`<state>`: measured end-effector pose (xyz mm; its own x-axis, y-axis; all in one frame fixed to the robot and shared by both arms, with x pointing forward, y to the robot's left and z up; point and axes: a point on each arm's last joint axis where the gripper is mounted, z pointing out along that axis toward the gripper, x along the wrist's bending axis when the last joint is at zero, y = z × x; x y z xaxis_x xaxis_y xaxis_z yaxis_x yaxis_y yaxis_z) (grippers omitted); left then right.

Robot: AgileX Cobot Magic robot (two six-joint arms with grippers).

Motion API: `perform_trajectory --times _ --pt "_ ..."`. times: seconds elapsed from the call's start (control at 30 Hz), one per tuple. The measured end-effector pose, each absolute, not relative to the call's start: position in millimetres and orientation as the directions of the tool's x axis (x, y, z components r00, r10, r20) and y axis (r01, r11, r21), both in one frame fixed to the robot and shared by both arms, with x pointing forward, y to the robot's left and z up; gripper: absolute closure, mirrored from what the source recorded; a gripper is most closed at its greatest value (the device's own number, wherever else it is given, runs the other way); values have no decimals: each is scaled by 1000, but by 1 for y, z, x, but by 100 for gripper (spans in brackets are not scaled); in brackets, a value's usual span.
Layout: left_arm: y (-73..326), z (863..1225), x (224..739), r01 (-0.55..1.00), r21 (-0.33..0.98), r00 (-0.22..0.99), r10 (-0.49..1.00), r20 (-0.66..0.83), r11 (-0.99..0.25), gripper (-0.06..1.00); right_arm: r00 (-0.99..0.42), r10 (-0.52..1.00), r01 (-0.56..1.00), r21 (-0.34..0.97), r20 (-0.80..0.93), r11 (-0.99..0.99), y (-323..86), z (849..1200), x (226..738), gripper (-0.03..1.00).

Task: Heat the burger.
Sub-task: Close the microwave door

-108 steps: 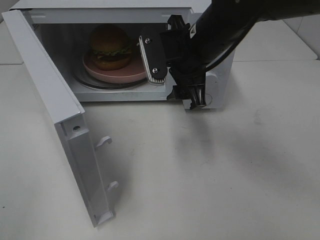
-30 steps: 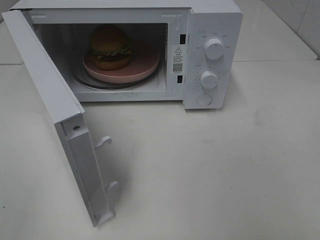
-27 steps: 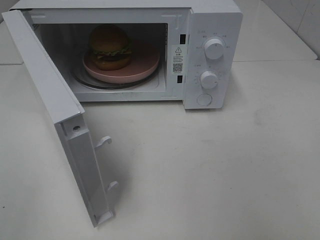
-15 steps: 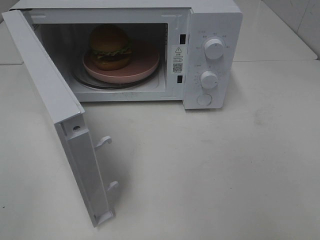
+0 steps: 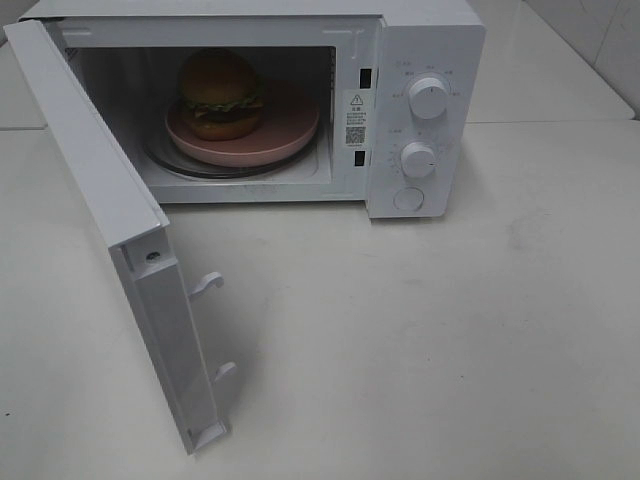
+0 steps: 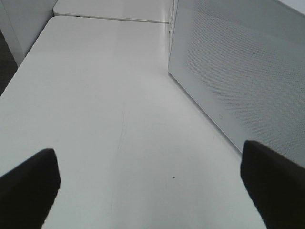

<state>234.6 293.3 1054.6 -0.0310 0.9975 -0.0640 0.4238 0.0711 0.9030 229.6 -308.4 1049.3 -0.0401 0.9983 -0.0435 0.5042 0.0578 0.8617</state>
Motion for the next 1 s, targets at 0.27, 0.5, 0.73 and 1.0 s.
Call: perform_trajectory --times 0.27,0.5,0.73,1.0 --pt "293 1055 235 424 903 -31 997 -64 71 -3 -40 998 504 862 -43 58 -308 1049 230 20" --pt "293 1055 235 424 903 -31 997 -64 71 -3 -40 998 504 862 -43 58 -308 1049 230 20" --pt "293 1055 235 424 903 -31 997 -64 71 -3 -40 998 504 862 -43 58 -308 1049 230 20" --pt "293 1055 235 424 903 -31 997 -64 71 -3 -40 998 504 862 -43 58 -308 1049 230 20"
